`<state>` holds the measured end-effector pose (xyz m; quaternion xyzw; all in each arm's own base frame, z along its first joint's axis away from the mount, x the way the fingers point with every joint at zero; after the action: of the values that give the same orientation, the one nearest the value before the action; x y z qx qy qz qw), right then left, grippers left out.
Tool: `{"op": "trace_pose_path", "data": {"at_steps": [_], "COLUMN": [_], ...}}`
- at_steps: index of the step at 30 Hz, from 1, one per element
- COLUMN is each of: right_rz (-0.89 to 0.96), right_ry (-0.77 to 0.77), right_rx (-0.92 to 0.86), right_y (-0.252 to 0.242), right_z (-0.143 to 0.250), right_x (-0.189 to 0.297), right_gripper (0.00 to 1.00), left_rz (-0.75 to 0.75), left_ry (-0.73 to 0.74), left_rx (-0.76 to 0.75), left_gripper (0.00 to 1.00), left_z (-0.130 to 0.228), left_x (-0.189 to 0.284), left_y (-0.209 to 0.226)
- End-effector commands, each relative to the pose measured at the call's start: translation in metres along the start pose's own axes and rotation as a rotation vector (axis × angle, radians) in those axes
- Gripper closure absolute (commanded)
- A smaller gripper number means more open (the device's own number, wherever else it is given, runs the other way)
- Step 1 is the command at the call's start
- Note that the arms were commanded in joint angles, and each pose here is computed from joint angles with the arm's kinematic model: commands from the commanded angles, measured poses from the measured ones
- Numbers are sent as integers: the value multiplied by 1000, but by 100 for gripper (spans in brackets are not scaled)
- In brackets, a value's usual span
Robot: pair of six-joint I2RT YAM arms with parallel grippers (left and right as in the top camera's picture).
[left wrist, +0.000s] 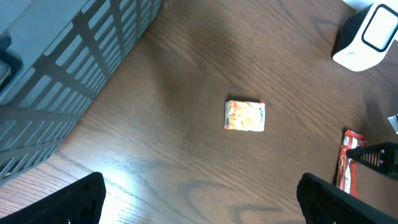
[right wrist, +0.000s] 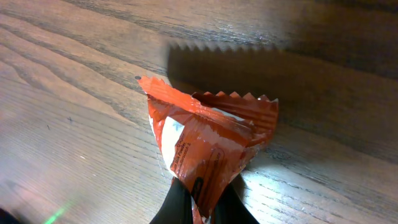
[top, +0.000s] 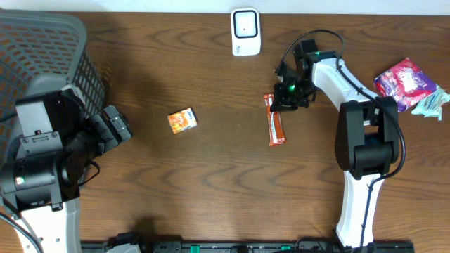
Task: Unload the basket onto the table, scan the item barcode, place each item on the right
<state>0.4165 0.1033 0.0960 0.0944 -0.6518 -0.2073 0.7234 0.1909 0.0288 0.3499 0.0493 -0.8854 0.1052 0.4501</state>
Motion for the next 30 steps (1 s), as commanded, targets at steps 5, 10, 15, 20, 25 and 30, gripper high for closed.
{"op": "trace_pose_path", "data": {"at_steps": [5,10,15,20,25,30], "right_rz": [220,655,995,1027,804,546], "right_ry": [-103,-316,-545,-612,-498,-385], "right_rx": [-26,-36,-4,105,148,137], "right_y": [17,42,70,97,126,155], "right_z": [-7,6,32,61,85,89], "right_x": [25,44,34,-5,-40,-44], "right_gripper": [99,99,99,99,94,77], "left_rz": [-7,-7,-7,-7,-7,-7], "left_ry": [-10,-10,-10,-10,-10,-10], "left_rx": [6,6,6,6,6,6], "left_gripper": [2,2,2,2,2,2], "left_z": [-2,-2,-2,-2,-2,-2], "left_x": [2,2,2,2,2,2], "left_y": [1,1,1,1,1,1]}}
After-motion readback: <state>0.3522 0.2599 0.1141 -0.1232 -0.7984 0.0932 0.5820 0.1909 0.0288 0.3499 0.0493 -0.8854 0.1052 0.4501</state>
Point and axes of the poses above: each gripper's point midway between its finger pads, its own x axis back along the fingers, its own y axis along the line the jaws close on, z = x × y, the point moved 10 cm from there along x, back along the fingers, and after that the axes turned 15 degrees about -x, right-handed, at the moved point
